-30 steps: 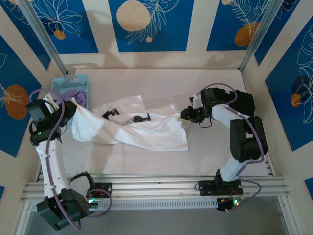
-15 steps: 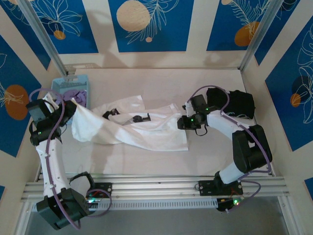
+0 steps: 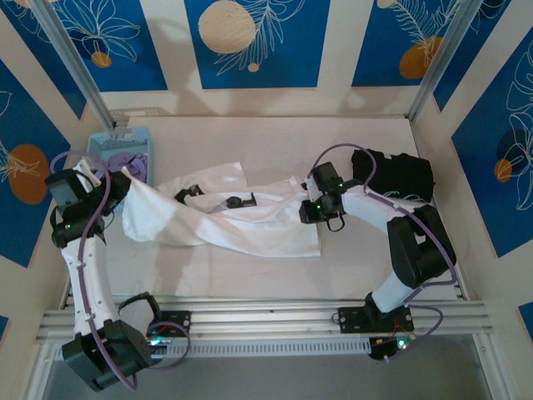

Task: Fold the inside-out t-shirt

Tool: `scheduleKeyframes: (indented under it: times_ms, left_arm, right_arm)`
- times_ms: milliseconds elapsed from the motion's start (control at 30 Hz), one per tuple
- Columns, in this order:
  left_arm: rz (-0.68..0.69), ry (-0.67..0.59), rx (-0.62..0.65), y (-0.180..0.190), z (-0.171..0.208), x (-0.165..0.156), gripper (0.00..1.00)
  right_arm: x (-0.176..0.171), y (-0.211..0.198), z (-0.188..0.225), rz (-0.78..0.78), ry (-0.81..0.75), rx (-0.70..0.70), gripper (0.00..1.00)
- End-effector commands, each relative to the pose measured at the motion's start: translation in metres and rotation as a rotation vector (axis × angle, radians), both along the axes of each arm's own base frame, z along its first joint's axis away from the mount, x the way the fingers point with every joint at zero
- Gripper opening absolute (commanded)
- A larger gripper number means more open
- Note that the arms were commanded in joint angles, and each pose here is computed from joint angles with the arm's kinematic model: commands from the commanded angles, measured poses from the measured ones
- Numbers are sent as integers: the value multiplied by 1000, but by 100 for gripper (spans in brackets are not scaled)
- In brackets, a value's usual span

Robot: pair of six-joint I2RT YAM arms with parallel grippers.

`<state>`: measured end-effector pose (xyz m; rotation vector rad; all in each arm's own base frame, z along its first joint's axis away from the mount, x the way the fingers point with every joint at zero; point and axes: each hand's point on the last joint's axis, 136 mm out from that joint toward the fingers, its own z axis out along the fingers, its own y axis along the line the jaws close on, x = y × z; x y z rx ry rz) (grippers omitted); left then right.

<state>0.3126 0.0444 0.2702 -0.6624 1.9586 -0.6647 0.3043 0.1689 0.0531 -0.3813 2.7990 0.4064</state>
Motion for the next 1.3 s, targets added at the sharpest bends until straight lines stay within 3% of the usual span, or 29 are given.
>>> scheduleKeyframes:
  times_ms: [0, 367, 467, 567, 700, 833, 967, 1100, 1200, 1267]
  left_arm:
    - [-35, -32, 19, -5, 5, 2, 0]
    - [-34, -35, 17, -6, 7, 1, 0]
    - [-38, -45, 9, -7, 14, 1, 0]
    - [-40, -81, -10, -10, 31, 0, 0]
    - [-45, -186, -36, -18, 80, -6, 0]
    - [-38, -317, 20, -25, 148, -26, 0]
    - [30, -482, 145, -31, 231, -68, 0]
    - [157, -635, 323, -34, 311, -127, 0]
    - [242, -689, 441, -33, 351, -160, 0]
    - [253, -686, 481, -32, 365, -163, 0]
  right_arm:
    - [3, 0, 1, 29, -10, -42, 21]
    - [4, 2, 7, 32, -21, -29, 2]
    - [5, 5, 38, 19, -73, 58, 0]
    - [9, 4, 102, -19, -177, 256, 0]
    - [9, -20, 206, -83, -390, 483, 0]
    - [-4, -62, 298, -168, -626, 563, 0]
    - [-34, -106, 379, -290, -870, 542, 0]
    - [-72, -136, 441, -389, -1063, 436, 0]
    - [-97, -149, 473, -444, -1163, 335, 0]
    - [-108, -155, 487, -470, -1213, 281, 0]
